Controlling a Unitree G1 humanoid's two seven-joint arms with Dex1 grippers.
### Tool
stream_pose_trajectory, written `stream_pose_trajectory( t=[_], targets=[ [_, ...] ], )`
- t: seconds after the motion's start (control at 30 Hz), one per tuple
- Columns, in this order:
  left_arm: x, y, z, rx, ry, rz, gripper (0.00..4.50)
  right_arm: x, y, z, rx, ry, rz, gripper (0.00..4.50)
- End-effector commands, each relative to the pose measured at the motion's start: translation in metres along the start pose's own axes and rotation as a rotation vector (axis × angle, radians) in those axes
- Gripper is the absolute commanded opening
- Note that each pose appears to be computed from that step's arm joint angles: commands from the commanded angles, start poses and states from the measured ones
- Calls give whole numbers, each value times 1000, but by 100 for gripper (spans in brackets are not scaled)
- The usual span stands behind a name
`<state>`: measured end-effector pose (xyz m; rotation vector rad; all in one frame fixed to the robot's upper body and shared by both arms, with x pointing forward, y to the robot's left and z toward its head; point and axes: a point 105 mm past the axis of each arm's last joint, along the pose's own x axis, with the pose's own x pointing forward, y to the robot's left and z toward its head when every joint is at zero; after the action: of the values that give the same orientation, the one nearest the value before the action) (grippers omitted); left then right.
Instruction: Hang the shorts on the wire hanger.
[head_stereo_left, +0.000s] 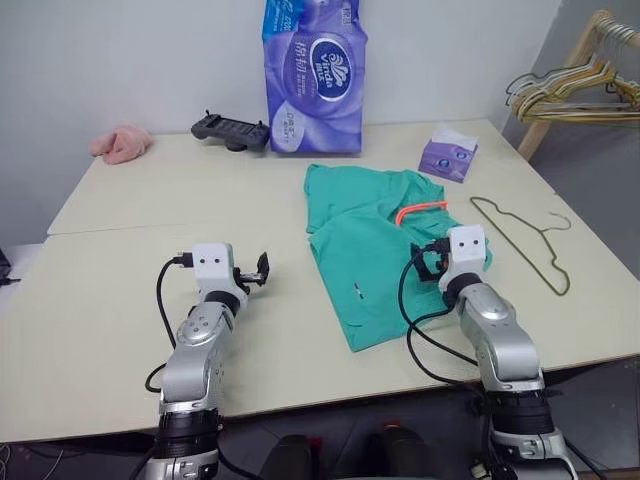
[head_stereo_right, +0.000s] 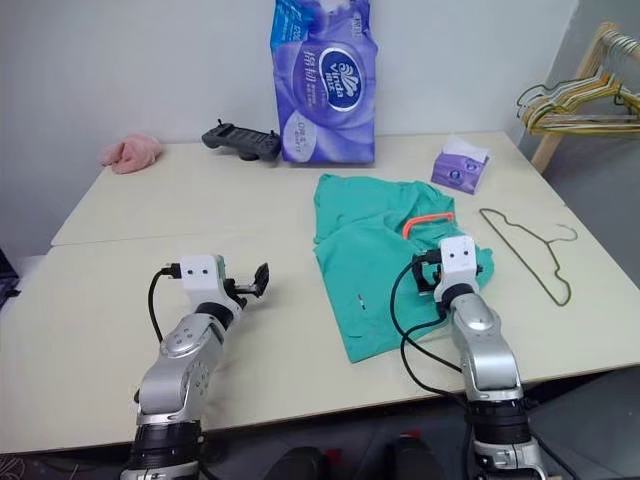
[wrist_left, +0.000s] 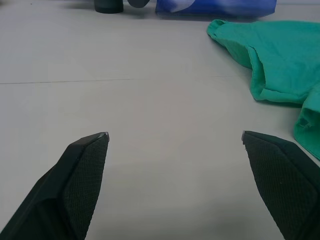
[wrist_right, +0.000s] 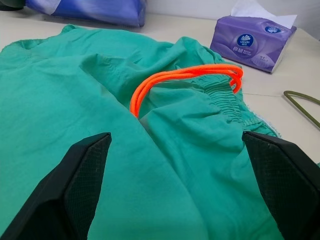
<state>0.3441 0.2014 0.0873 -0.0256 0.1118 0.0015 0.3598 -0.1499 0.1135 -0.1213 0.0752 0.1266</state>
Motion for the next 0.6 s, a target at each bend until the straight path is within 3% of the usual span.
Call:
stream_pose_trajectory(
  t=[0.03,0.6],
  targets=[
    [-2,3,11,20,-35,5,450,-5,-3,13,-1,-64,-5,447],
    [1,5,22,12,-77,-18,450,-6,4,15,5,-86,1,447]
  ],
)
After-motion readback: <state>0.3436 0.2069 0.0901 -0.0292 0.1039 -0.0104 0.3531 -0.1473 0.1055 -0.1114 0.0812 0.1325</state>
